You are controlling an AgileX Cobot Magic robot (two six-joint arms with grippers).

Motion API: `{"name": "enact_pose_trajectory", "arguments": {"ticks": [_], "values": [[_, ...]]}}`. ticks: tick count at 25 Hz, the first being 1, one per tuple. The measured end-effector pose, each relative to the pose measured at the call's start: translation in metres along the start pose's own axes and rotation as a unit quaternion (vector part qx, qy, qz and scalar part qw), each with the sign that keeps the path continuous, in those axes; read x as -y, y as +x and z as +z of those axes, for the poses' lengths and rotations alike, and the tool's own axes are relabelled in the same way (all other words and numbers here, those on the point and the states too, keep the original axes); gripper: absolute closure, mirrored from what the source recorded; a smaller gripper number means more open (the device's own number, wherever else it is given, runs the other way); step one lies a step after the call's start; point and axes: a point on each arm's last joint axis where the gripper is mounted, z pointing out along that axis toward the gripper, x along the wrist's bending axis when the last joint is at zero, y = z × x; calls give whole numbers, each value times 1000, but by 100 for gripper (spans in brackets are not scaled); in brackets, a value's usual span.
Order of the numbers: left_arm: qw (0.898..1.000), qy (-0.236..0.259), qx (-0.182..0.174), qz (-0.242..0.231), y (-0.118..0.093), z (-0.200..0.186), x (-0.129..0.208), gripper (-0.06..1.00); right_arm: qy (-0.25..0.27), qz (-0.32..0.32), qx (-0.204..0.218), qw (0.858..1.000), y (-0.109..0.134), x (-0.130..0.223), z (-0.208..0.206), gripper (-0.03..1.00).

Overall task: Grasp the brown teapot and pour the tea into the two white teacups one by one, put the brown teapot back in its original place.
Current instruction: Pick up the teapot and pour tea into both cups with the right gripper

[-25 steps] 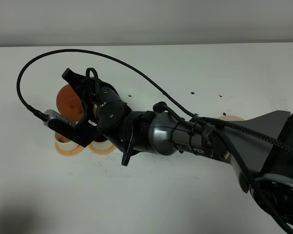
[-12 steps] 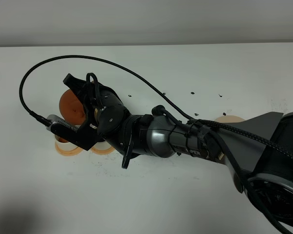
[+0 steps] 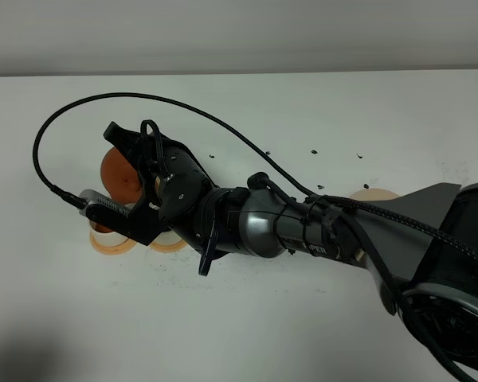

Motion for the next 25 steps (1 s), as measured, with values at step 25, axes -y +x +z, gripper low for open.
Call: {"name": "enact_pose_trajectory", "arguments": {"ticks": [25], "values": [[1000, 0, 0, 0, 0, 0, 0, 36, -2, -23, 5, 1000, -5, -7, -4, 85]]}}
